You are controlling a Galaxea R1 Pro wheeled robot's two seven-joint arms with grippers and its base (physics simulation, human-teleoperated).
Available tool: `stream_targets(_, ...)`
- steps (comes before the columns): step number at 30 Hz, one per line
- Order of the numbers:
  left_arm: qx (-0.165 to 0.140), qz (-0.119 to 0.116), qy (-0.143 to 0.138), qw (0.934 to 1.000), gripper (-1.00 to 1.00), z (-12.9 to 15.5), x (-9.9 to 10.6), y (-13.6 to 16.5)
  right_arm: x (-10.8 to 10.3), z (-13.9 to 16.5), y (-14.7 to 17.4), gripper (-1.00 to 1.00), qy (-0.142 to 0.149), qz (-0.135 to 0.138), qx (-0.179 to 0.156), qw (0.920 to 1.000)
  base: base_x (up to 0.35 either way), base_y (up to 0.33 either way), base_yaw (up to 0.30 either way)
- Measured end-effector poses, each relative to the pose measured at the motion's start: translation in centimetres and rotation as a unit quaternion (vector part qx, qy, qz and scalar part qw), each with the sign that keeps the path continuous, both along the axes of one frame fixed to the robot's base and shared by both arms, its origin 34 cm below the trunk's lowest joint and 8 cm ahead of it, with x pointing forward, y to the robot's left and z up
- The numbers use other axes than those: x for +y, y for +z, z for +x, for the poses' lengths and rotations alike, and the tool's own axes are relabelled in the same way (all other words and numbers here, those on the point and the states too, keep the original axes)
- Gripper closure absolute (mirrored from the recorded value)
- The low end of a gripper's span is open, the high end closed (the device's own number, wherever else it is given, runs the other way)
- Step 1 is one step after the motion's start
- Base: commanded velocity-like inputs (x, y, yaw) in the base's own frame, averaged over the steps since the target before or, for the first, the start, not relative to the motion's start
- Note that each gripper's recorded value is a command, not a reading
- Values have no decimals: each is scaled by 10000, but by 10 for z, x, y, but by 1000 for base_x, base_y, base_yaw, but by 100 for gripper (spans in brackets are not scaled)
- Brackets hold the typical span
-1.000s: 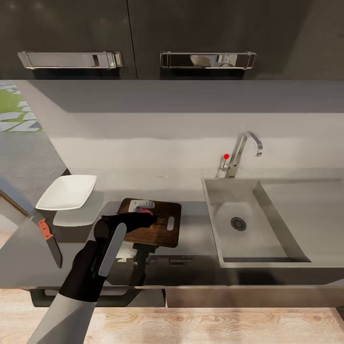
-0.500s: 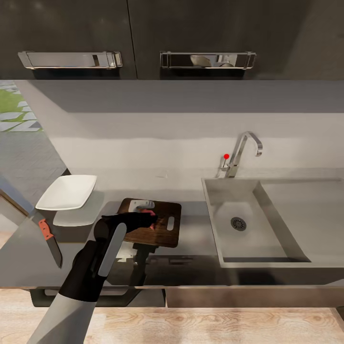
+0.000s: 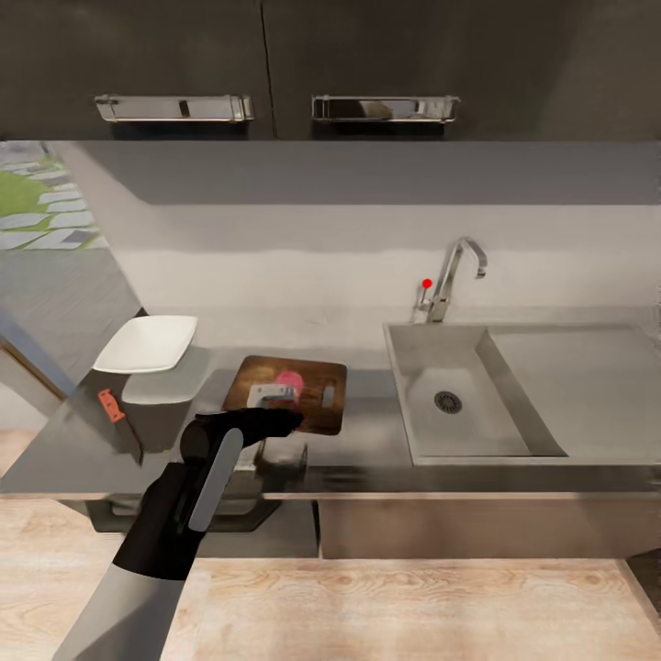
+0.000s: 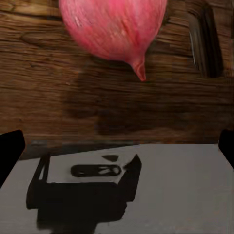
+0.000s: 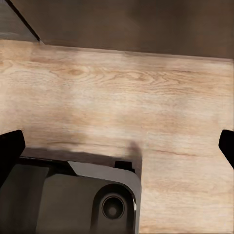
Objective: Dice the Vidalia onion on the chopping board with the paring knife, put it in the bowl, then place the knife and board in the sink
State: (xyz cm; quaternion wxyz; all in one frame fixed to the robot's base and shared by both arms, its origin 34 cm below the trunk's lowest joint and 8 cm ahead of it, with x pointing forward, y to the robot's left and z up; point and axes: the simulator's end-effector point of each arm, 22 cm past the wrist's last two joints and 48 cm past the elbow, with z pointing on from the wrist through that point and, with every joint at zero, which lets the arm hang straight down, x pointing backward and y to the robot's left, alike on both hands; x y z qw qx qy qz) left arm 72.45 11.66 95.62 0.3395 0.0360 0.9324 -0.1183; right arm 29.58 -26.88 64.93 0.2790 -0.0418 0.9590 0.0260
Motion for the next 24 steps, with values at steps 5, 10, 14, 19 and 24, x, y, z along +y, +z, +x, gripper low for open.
stream_targets(5,0,1,1,10000,-100,0,0,0,0,0,0,-100,0,0,0,10000,-334,0,0)
stream_targets(10,0,1,0,10000,-100,0,0,0,0,0,0,-100,0,0,0,10000,-335,0,0)
stream_targets(14,0,1,1,10000,-100,0,0,0,0,0,0,-100,0,0,0,10000,-335,0,0)
stream_targets(19,-13,0,-2,10000,-100,0,0,1,0,0,0,-100,0,0,0,10000,-335,0,0)
stream_targets(24,-11,-89,6,10000,-100,-21,-1,-5,0,0,0,-100,-5,-2,-3,10000,-235,0,0)
